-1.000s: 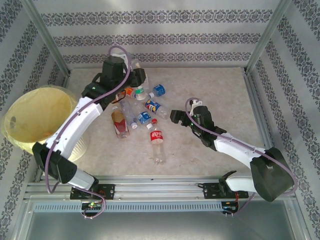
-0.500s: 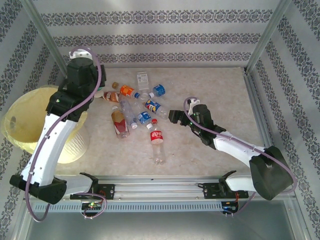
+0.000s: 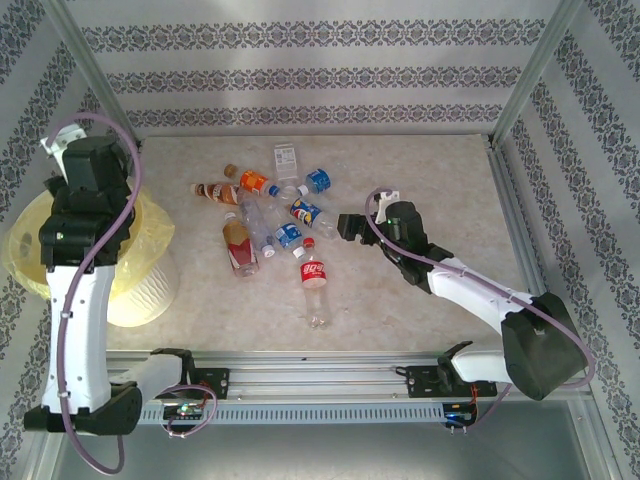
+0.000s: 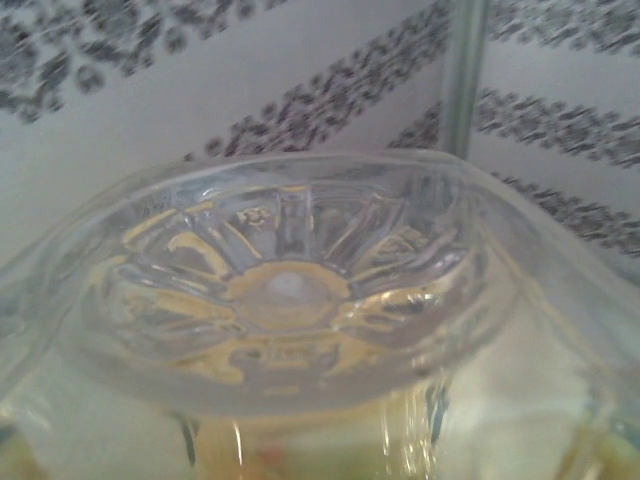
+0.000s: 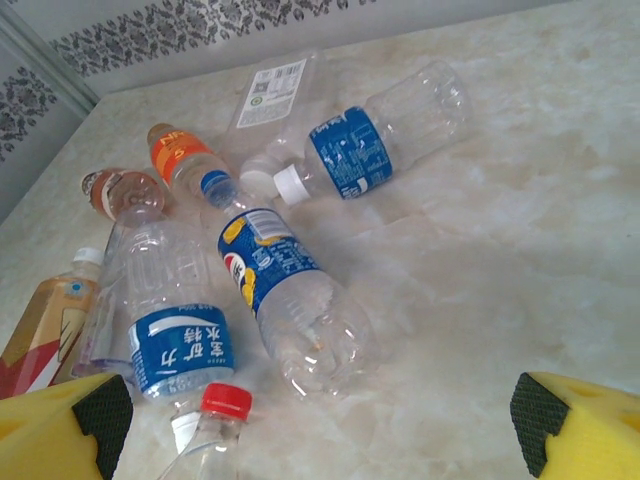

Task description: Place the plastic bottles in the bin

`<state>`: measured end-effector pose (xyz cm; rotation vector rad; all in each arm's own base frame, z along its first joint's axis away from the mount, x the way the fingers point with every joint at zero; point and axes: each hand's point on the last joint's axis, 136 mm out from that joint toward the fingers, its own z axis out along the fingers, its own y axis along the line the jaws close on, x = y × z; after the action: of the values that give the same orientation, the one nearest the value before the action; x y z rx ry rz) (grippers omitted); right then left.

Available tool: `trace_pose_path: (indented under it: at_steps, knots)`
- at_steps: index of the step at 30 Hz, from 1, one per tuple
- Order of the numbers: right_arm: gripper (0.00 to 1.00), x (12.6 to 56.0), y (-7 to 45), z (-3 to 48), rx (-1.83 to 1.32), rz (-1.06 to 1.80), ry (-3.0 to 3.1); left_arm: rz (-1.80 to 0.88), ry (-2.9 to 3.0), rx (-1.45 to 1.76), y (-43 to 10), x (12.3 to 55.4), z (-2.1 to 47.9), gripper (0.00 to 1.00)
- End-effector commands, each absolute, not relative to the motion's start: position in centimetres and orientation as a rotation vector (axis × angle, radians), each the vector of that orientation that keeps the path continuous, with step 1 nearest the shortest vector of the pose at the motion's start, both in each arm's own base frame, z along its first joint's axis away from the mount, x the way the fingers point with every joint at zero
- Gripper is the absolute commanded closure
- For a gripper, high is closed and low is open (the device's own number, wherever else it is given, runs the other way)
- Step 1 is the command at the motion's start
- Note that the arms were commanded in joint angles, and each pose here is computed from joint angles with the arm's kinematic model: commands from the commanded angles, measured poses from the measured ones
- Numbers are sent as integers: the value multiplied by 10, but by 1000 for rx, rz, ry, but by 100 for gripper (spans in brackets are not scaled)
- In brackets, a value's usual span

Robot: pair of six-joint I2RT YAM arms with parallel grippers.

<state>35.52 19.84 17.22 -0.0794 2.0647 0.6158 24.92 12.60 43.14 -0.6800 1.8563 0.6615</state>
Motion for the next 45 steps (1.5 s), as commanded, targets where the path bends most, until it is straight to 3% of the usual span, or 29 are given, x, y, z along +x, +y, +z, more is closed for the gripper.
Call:
trace_pose_path:
  at_steps: [1,10,24,32,45]
  knots:
    - [2,364,191,189,-80,563,2029,749,1919,-769,142,221,406,42]
    - [2,372,188,193,-36,548,2018,674,1957,-978,170,191,359,42]
    - [2,377,205,195,-82,619,2025,423,2023,-1207,179,201,306,34]
    - [2,379,209,190,-94,625,2045,432,2012,-1230,180,196,310,16]
    - [2,381,212,186,-87,638,2062,220,1949,-1097,153,211,343,4]
